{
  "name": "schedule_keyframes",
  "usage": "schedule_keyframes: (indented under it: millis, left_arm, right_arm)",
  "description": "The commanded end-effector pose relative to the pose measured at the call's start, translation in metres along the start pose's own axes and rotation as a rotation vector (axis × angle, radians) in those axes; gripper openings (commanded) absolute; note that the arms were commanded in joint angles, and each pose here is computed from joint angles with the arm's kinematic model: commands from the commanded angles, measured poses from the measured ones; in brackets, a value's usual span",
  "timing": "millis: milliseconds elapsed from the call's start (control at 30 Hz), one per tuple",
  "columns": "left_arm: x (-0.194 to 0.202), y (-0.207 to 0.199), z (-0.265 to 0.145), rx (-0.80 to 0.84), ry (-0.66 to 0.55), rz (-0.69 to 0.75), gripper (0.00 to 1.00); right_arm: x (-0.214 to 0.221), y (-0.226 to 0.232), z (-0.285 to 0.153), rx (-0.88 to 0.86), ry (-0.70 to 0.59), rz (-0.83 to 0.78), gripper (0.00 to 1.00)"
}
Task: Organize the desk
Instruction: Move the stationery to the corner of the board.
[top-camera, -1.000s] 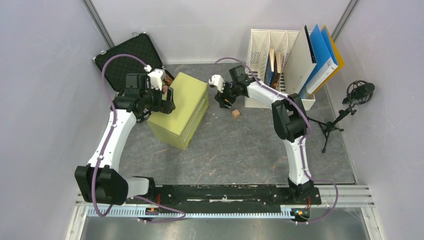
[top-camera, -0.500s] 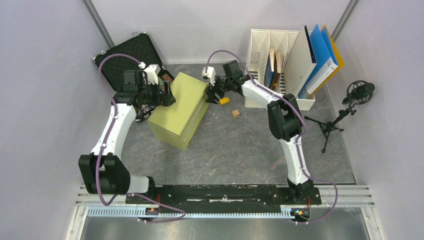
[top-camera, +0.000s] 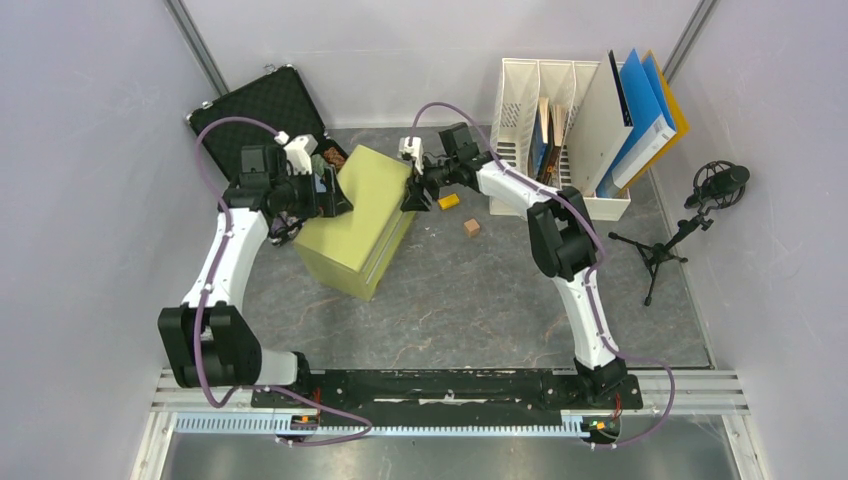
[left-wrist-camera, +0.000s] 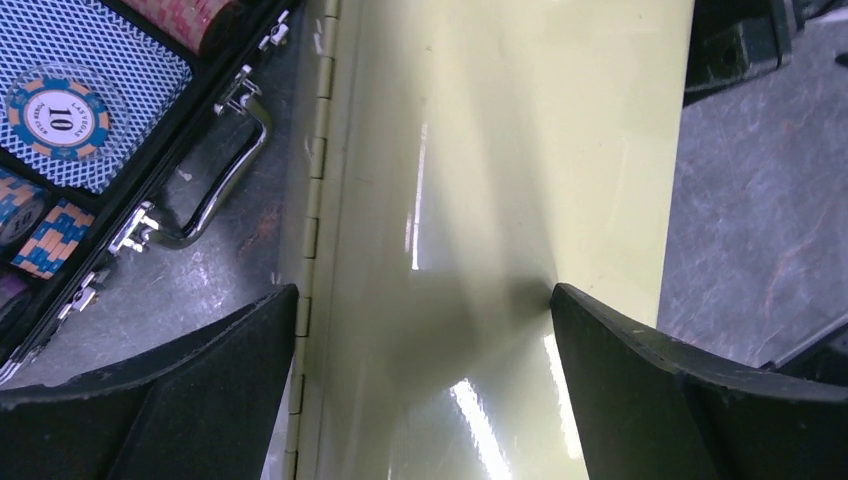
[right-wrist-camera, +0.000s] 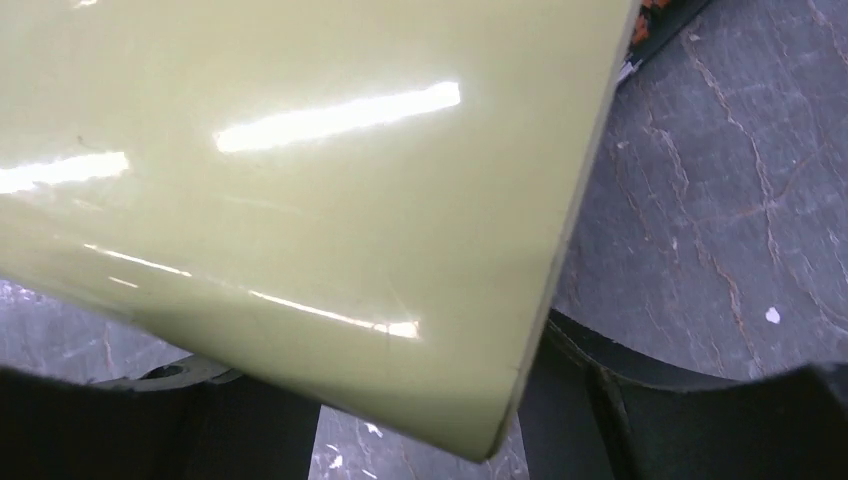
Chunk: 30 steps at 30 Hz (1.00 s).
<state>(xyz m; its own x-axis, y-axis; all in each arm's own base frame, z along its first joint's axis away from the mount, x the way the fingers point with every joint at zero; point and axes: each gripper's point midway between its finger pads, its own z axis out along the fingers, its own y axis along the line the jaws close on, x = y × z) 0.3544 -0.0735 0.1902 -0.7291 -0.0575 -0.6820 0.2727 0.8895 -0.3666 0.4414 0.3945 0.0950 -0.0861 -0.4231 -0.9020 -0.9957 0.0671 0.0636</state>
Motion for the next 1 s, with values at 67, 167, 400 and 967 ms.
schedule_keyframes:
  millis: [67, 167, 400, 967]
  left_arm:
    - [0.049, -0.012, -0.024, 0.055, 0.116, 0.095, 1.0]
    - [0.059, -0.015, -0.033, 0.06, 0.126, 0.123, 1.0]
    - [0.07, -0.02, -0.053, 0.039, 0.12, 0.175, 1.0]
    - [0.05, -0.006, -0.063, -0.087, 0.061, 0.171, 1.0]
  right_arm:
    - [-0.054, 0.071, 0.056, -0.203, -0.11, -0.141, 0.67]
    - [-0.055, 0.087, 0.065, -0.238, -0.107, -0.146, 0.67]
    - [-0.065, 0.105, 0.086, -0.271, -0.113, -0.165, 0.68]
    - [-0.081, 0.038, 0.077, -0.032, -0.121, -0.061, 0.69]
